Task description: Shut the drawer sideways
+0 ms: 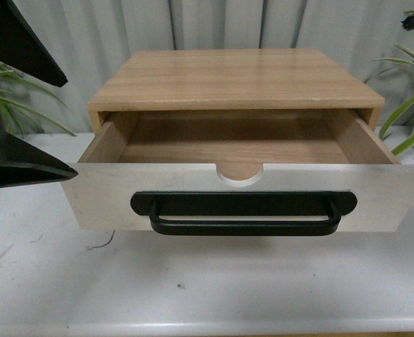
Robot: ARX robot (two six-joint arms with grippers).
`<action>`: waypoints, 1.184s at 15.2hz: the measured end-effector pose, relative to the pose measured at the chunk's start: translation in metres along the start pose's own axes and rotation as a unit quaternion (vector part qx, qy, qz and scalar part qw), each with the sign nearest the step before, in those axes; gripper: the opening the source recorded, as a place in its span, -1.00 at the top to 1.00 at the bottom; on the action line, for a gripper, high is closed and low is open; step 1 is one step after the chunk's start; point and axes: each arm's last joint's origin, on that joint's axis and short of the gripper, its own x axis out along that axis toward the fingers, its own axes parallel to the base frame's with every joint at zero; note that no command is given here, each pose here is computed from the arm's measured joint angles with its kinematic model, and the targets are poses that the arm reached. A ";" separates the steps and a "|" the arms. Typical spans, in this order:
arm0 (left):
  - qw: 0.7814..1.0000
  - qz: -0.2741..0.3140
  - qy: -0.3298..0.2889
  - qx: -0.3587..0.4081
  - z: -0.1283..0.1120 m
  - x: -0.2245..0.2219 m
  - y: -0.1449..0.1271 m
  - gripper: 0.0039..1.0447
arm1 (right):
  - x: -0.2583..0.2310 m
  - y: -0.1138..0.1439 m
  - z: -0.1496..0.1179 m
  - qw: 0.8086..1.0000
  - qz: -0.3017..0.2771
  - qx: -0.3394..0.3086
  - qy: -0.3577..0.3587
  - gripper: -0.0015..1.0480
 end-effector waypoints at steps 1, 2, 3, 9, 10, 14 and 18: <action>1.000 0.000 0.007 0.011 0.001 0.005 0.000 -0.88 | 0.002 0.000 0.000 1.000 0.005 -0.008 0.003 -0.88; 1.000 -0.002 0.011 0.016 0.002 0.008 -0.001 -0.88 | 0.003 -0.001 0.000 1.000 0.010 -0.019 0.006 -0.88; 1.000 -0.003 0.015 0.022 0.002 0.011 -0.001 -0.88 | 0.006 -0.002 0.001 0.999 0.016 -0.031 0.005 -0.88; 0.998 0.021 0.015 0.052 0.013 0.038 0.005 -0.88 | 0.023 -0.004 0.012 0.996 0.046 -0.078 0.011 -0.88; 0.997 0.055 0.007 0.052 0.014 0.037 0.012 -0.88 | 0.029 0.003 0.020 0.995 0.067 -0.069 0.001 -0.88; 0.997 0.038 0.000 0.061 0.017 0.044 0.002 -0.88 | 0.042 0.014 0.015 0.995 0.083 -0.054 0.011 -0.88; 0.998 0.031 0.008 0.063 0.014 0.057 -0.004 -0.88 | 0.050 0.015 0.009 0.995 0.083 -0.049 0.019 -0.88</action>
